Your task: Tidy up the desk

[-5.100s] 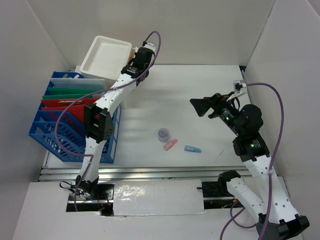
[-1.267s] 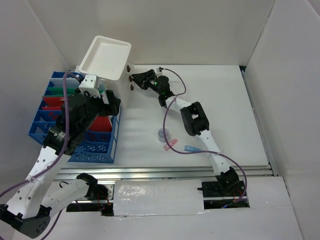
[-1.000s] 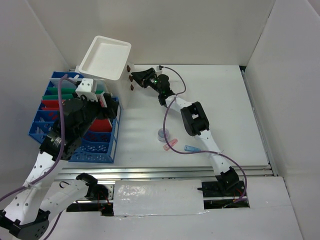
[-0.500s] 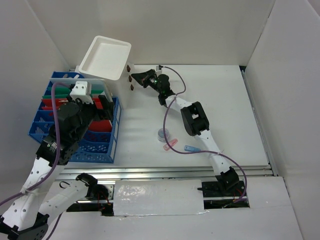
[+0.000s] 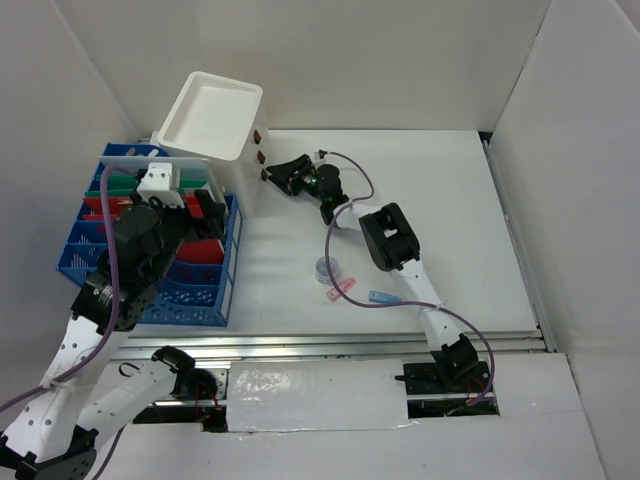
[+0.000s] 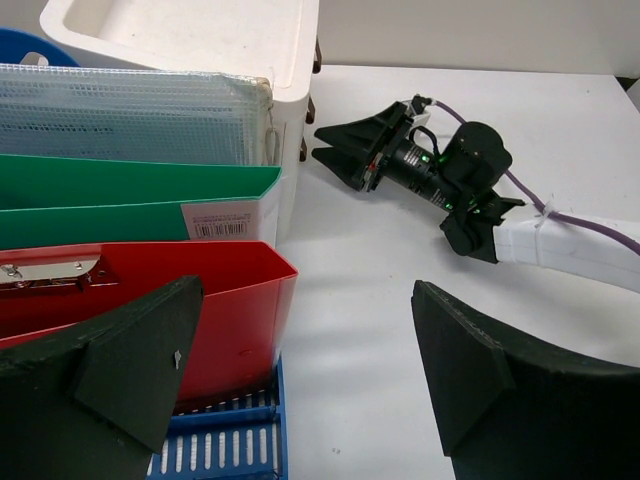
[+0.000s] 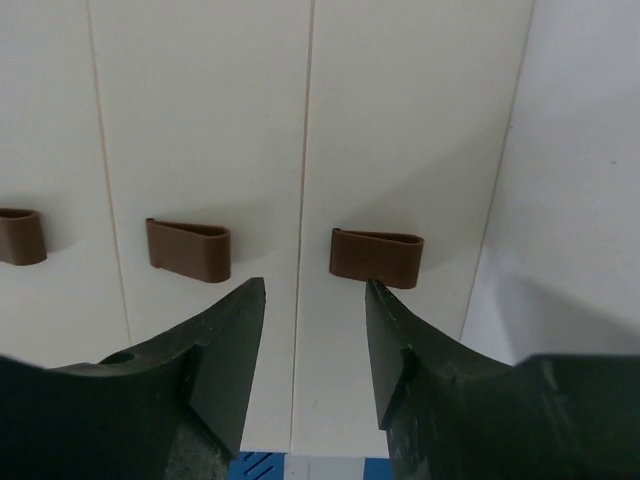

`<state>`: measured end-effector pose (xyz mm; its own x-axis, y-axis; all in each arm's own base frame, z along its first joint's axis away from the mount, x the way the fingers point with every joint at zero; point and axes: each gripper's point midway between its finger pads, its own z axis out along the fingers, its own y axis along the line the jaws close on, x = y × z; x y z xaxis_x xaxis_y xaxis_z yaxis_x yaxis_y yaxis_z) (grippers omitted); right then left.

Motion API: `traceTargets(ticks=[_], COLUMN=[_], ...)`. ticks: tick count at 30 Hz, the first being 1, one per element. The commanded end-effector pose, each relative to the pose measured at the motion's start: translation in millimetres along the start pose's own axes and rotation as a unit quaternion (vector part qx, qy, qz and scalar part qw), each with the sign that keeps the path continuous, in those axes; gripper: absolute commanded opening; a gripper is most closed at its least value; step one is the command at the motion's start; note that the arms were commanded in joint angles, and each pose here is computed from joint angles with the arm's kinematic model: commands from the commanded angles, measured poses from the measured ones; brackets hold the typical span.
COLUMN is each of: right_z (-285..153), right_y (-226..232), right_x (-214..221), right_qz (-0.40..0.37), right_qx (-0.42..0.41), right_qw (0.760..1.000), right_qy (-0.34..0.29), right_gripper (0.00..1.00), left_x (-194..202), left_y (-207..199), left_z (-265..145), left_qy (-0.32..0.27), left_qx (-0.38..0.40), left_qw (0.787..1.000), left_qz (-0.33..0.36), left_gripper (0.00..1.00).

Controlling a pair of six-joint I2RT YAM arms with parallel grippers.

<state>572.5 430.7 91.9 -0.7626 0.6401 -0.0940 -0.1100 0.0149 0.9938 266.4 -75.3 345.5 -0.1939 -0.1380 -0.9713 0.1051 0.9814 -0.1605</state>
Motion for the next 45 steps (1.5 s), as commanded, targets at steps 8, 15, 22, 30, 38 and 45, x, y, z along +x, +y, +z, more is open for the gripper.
traceTargets(ticks=[8, 15, 22, 30, 38, 45], right_z=[8, 15, 21, 24, 14, -9], right_y=[100, 105, 100, 105, 103, 102], right_x=[-4, -3, -6, 0, 4, -16], right_qz=[-0.044, -0.041, -0.029, -0.036, -0.038, -0.042], right_qx=[-0.109, -0.111, -0.107, -0.110, -0.108, -0.104], right_qw=[0.993, 0.993, 0.994, 0.993, 0.993, 0.994], right_qy=[0.009, 0.009, 0.001, 0.006, 0.006, -0.011], right_gripper=[0.63, 0.64, 0.55, 0.32, 0.00, 0.00], left_x=[-13, -22, -21, -19, -19, -21], left_y=[-3, -14, -16, -16, -15, -13], left_z=[-3, -12, -12, -11, -9, -12], left_qy=[-0.024, -0.049, -0.045, -0.042, -0.041, -0.046], left_qx=[0.015, 0.055, 0.062, 0.061, 0.057, 0.053], left_qw=[1.000, 0.997, 0.997, 0.997, 0.998, 0.998], left_qz=[0.001, 0.001, 0.004, 0.005, 0.005, 0.003], left_gripper=[1.00, 1.00, 0.99, 1.00, 1.00, 0.99])
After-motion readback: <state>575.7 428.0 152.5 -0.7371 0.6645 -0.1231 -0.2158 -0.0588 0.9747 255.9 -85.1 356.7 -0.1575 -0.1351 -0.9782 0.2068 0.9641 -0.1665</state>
